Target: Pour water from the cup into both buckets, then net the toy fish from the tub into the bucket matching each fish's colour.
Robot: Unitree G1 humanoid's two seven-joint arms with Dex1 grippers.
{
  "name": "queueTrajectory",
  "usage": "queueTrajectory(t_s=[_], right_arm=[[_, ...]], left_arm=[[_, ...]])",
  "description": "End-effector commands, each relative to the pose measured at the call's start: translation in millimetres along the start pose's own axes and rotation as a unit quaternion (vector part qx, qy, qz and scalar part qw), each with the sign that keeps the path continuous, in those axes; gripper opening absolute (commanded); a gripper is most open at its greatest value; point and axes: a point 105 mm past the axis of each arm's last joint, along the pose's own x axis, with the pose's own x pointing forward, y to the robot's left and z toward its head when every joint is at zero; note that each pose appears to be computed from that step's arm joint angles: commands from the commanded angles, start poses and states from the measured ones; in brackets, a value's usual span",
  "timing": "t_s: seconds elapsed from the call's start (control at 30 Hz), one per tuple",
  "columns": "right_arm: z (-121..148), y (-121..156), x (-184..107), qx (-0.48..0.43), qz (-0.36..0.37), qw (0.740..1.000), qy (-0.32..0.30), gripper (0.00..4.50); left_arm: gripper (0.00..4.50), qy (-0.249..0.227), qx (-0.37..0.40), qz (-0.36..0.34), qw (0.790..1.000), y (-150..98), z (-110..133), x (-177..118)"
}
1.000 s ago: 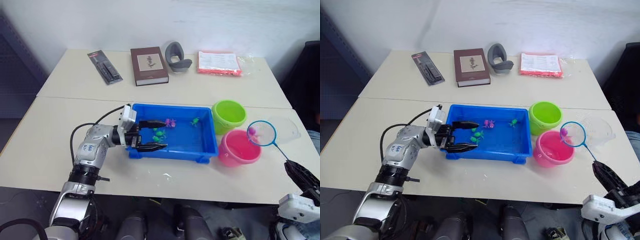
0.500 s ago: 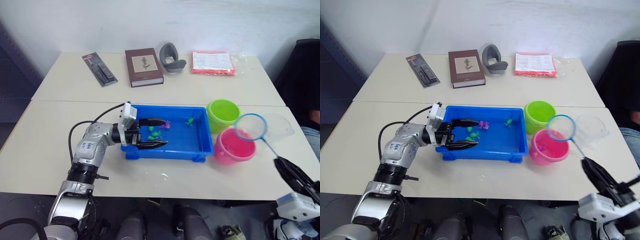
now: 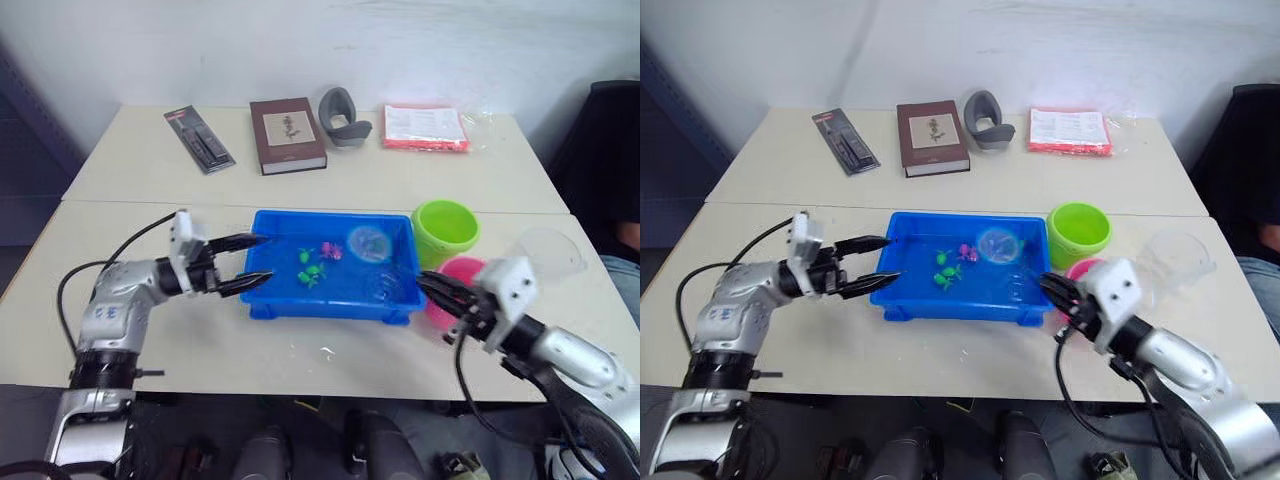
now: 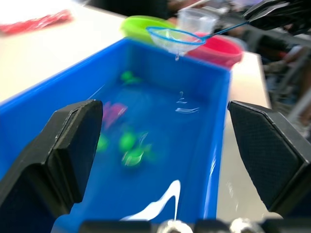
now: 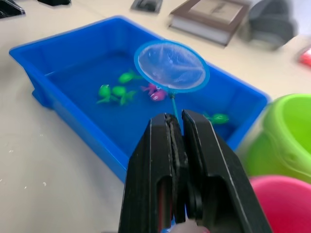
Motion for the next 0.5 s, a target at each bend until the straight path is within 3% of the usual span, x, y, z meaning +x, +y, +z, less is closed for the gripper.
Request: queueTrajectory(t_s=[0.03,0.17,0.3,0.5], right_arm=[[-3,-11,16,-0.031,-0.019,0.999,0.037,0.0],[-2,-23,27,-0.085,-0.028,0.994,0.065,0.0],[6,-27,30,-0.107,-0.036,0.992,0.052,0.0],[-6,-39,28,-0.157,-0.051,0.981,0.105,0.0]], left_arm=[[4.44,-0.011,0.027,0.015,0.999,-1,11,-7],[4.44,-0.011,0.03,0.02,0.999,-3,11,-9],[4.44,-0.012,0.032,0.022,0.999,-6,11,-9],[4.44,-0.006,0.033,0.015,0.999,-11,10,-5]])
